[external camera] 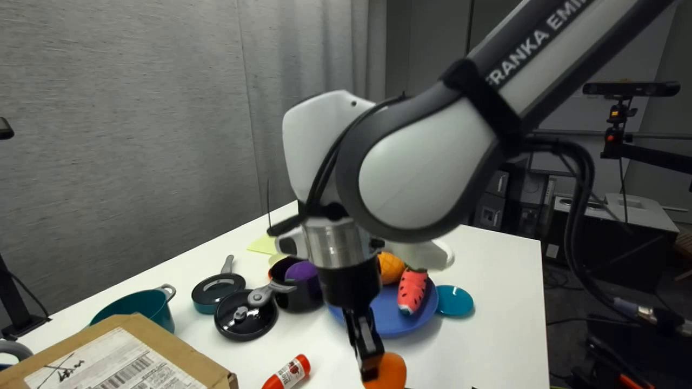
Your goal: Put all the plush fruit toys on the plate
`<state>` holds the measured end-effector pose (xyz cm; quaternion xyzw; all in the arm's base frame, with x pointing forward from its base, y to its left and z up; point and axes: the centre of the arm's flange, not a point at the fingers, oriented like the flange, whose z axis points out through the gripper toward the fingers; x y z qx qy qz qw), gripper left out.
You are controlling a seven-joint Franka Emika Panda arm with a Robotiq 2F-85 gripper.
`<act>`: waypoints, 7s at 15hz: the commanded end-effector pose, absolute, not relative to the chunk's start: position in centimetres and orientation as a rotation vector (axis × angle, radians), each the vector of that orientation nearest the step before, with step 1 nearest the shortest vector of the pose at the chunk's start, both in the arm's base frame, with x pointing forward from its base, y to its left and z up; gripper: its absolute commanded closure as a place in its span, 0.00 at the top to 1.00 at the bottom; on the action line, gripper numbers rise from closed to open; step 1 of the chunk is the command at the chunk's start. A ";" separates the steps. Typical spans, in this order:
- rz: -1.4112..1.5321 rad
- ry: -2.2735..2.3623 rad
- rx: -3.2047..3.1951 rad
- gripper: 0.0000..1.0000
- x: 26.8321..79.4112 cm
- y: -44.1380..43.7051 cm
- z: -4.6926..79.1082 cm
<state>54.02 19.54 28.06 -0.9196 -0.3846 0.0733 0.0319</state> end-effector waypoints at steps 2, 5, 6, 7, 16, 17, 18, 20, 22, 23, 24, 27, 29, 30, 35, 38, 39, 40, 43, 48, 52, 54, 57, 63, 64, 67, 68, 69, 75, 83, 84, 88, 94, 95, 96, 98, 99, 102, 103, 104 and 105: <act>-0.070 -0.951 -2.976 0.01 56.4 14.0 33.0; -0.239 -0.745 -3.059 0.01 58.8 10.0 33.1; -0.287 -0.667 -3.083 0.01 59.7 8.6 32.7; -0.330 -0.589 -3.109 0.01 60.3 7.3 32.3; -0.383 0.039 -3.289 0.48 61.9 2.6 26.8; -0.354 0.055 -3.292 0.55 61.8 2.8 26.3; -0.318 0.055 -3.292 0.62 61.8 3.3 26.0; -0.216 -0.053 -3.243 0.77 61.3 5.1 25.1; -0.167 -0.237 -3.156 0.92 60.2 8.5 24.6; -0.156 -0.315 -3.121 0.99 59.8 10.1 24.6; -0.148 -0.386 -3.080 1.00 59.1 11.9 25.0; -0.063 -0.595 -2.974 1.00 56.7 16.8 24.8; 0.018 -0.730 -2.905 1.00 54.7 19.6 24.1; 0.057 -0.795 -2.869 1.00 54.0 20.8 23.8; 0.197 -1.092 -2.646 1.00 50.8 25.8 22.3; 0.288 -1.236 -2.504 1.00 49.8 27.1 21.1; 0.328 -1.274 -2.457 1.00 49.6 27.2 20.7; 0.370 -1.314 -2.411 1.00 49.4 27.2 20.3; 0.544 -1.401 -2.309 1.00 48.6 26.1 19.2; 0.658 -1.450 -2.249 0.75 47.5 23.3 19.1; 0.585 -1.473 -2.234 0.48 47.7 22.4 19.6; 0.562 -1.473 -2.231 0.84 47.6 22.2 19.8; 0.539 -1.449 -2.240 0.99 48.0 22.7 19.6; 0.488 -1.374 -2.292 1.00 48.5 23.4 19.0; 0.483 -1.358 -2.300 1.00 48.6 23.6 18.9; 0.473 -1.326 -2.297 1.00 48.7 23.7 18.7; 0.486 -1.315 -2.289 1.00 48.7 23.8 18.5; 0.495 -1.301 -2.280 1.00 48.6 23.8 18.4; 0.466 -1.271 -2.267 0.75 48.5 24.4 18.0; 0.412 -1.248 -2.291 0.20 49.2 24.8 18.5; 0.380 -1.246 -2.319 0.12 49.7 24.3 19.5; 0.192 -1.226 -2.477 0.04 51.4 21.7 24.7; -0.093 -0.984 -2.730 0.04 54.4 13.2 32.6; -0.131 -0.916 -2.764 0.04 55.3 11.3 33.0; -0.169 -0.847 -2.799 0.04 55.8 9.5 33.1; -0.239 -0.699 -2.866 0.04 57.1 5.7 32.6; -0.269 -0.623 -2.899 0.04 57.7 3.7 32.2; -0.333 -0.391 -2.999 0.04 58.8 -0.8 30.3; -0.346 -0.315 -3.035 0.04 59.2 -1.7 29.4; -0.350 -0.240 -3.070 0.04 59.4 -2.4 28.5; -0.345 -0.163 -3.104 0.41 59.6 -2.9 27.6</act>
